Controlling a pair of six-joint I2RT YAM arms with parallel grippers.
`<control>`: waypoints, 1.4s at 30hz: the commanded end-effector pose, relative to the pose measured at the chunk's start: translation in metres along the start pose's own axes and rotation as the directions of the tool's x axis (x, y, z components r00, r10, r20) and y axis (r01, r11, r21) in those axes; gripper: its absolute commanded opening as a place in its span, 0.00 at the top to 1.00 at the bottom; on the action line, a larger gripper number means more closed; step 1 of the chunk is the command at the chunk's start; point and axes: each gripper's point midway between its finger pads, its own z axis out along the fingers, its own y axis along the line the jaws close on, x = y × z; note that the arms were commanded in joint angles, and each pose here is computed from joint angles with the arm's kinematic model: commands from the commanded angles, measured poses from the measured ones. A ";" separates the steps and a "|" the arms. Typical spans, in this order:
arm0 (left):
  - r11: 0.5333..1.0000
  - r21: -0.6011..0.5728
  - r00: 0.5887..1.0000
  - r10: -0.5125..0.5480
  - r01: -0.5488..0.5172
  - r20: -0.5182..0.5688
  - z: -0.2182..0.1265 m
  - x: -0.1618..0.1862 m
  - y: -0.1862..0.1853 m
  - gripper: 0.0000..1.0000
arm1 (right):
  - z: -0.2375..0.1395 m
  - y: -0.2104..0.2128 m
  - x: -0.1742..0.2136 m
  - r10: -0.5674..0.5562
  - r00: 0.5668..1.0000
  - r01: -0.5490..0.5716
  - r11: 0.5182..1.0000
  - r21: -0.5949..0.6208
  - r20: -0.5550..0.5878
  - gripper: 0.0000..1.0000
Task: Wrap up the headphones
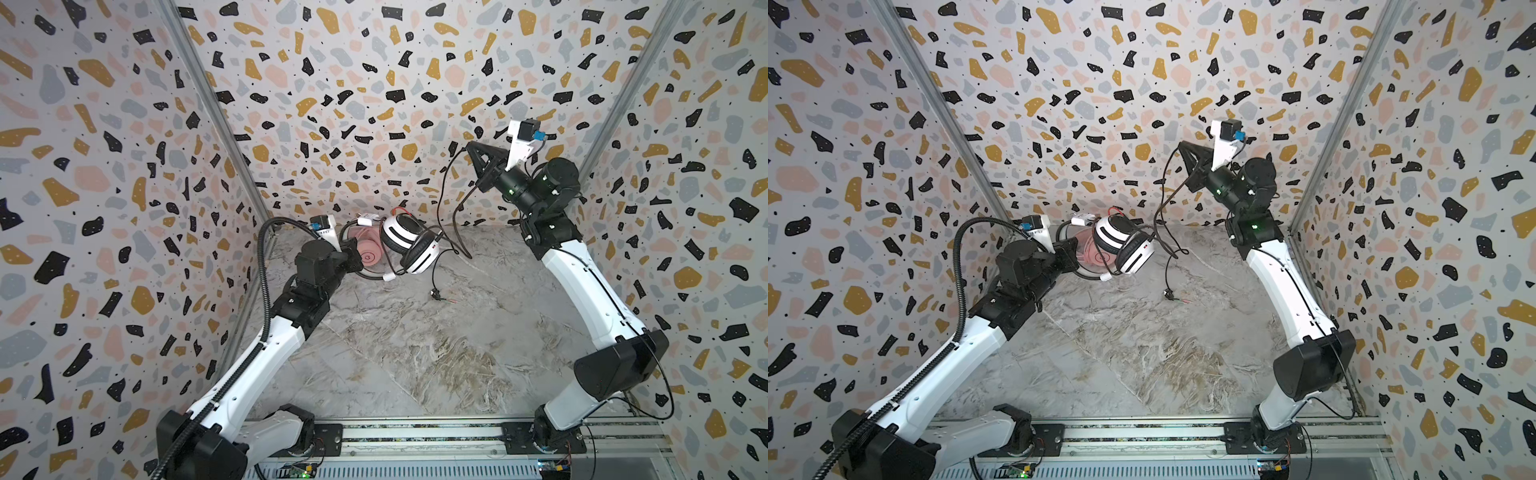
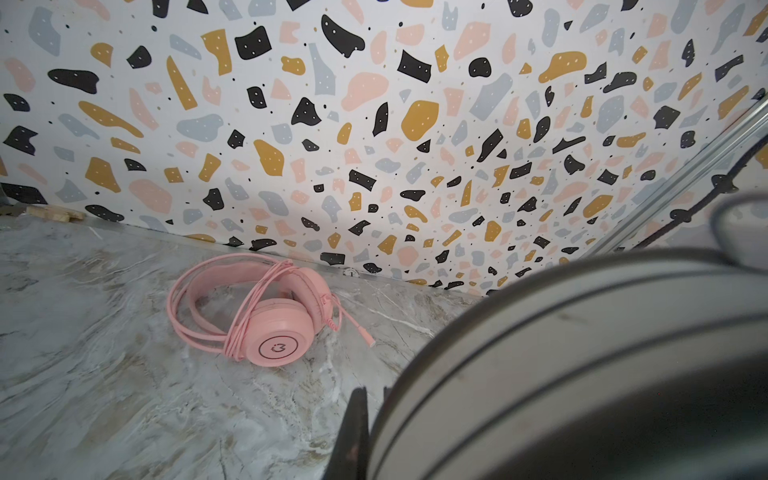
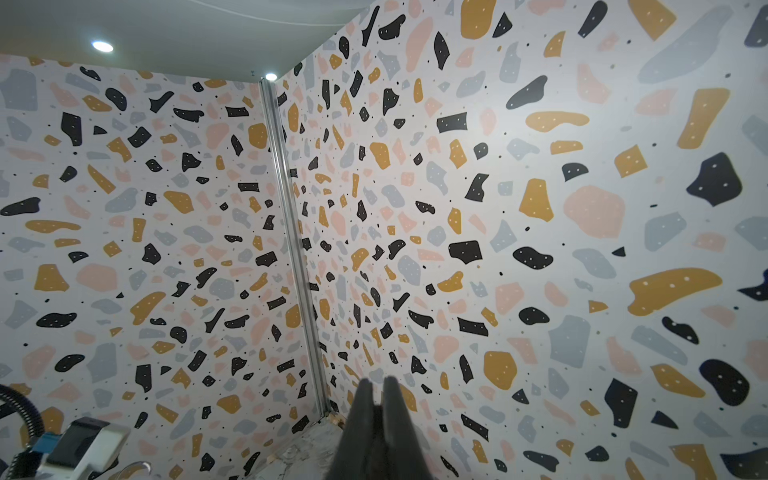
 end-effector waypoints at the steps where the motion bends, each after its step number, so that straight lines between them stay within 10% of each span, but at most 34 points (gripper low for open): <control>1: 0.994 0.063 0.977 -0.103 0.092 0.188 -0.016 -0.054 -0.008 1.00 | -0.039 0.037 -0.032 0.012 0.998 -0.008 0.999 -0.051 0.065 0.98; 11: 0.971 0.186 0.973 -0.178 0.150 0.149 0.010 -0.054 -0.030 1.00 | -0.052 0.088 -0.026 -0.053 0.999 0.053 0.996 -0.076 -0.001 0.98; 26: 0.923 0.373 0.995 0.099 -0.095 0.010 -0.014 -0.043 -0.075 1.00 | -0.052 -0.059 0.048 0.036 0.983 0.005 0.976 0.219 -0.181 0.98; 35: 0.853 0.515 0.934 0.245 -0.081 -0.259 -0.009 0.039 -0.079 1.00 | 0.006 -0.125 0.003 -0.003 0.987 0.047 0.962 0.269 -0.159 0.98; 42: 0.910 0.330 0.851 0.369 -0.250 -0.372 -0.011 0.080 -0.026 1.00 | 0.029 -0.152 -0.034 0.044 0.999 -0.036 0.962 0.269 -0.025 0.99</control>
